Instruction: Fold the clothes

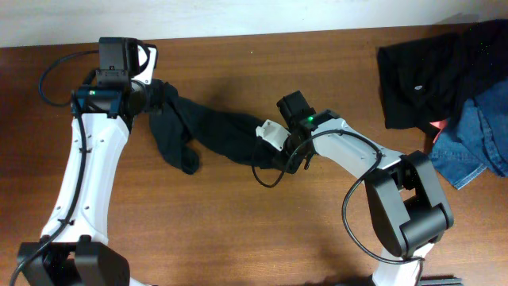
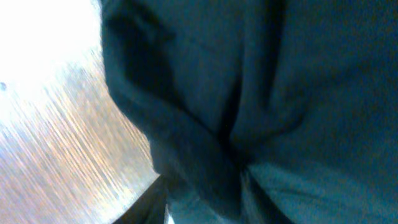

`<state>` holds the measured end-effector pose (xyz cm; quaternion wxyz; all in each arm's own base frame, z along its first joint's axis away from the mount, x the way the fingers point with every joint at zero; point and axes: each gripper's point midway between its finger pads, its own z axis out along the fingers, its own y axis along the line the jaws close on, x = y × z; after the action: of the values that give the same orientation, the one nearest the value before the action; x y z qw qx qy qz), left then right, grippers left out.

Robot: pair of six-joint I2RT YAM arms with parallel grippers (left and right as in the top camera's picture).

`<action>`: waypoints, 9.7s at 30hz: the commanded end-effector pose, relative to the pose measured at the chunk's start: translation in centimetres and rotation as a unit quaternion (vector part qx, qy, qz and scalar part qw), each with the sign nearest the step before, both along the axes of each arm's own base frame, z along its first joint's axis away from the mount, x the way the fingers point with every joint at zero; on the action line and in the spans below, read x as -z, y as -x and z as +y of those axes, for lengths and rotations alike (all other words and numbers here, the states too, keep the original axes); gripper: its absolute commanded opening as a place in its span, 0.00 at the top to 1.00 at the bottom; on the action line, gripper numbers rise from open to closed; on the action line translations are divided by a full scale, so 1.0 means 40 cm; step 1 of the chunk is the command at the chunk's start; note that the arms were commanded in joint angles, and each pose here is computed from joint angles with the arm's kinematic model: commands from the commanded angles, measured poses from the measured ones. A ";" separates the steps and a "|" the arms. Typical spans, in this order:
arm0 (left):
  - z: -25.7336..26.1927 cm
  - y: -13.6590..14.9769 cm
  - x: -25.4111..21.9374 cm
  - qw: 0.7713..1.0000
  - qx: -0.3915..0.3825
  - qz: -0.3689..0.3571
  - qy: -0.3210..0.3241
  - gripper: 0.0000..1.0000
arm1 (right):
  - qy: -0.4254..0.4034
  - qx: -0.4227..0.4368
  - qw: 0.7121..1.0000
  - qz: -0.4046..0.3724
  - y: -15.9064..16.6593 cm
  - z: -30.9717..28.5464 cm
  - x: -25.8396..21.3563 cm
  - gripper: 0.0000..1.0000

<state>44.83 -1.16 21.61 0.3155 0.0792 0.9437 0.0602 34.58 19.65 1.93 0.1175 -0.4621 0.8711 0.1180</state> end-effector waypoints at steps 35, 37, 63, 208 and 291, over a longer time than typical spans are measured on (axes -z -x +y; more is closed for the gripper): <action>-0.004 -0.009 -0.009 1.000 -0.001 -0.006 0.007 1.00 | -0.038 0.031 0.999 -0.002 -0.019 0.035 -0.008 0.58; -0.004 -0.009 -0.009 1.000 -0.001 -0.006 0.007 0.99 | -0.038 0.032 0.999 -0.001 -0.018 0.034 -0.008 0.59; -0.004 -0.009 -0.009 1.000 -0.001 -0.006 0.007 1.00 | -0.015 0.087 0.996 -0.016 -0.048 0.011 -0.003 0.57; 0.085 -0.375 -0.567 0.869 0.121 -0.435 -0.201 1.00 | -0.127 0.322 0.823 -0.450 -0.518 -0.328 -1.025 0.96; 0.152 0.056 0.047 0.972 -0.014 0.203 0.121 1.00 | -0.008 0.290 0.954 0.081 -0.141 -0.326 -0.408 0.96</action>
<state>43.39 4.59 19.47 0.1360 0.0626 0.9860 -0.0730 41.24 6.04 19.74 0.1083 -0.1921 0.9713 0.0893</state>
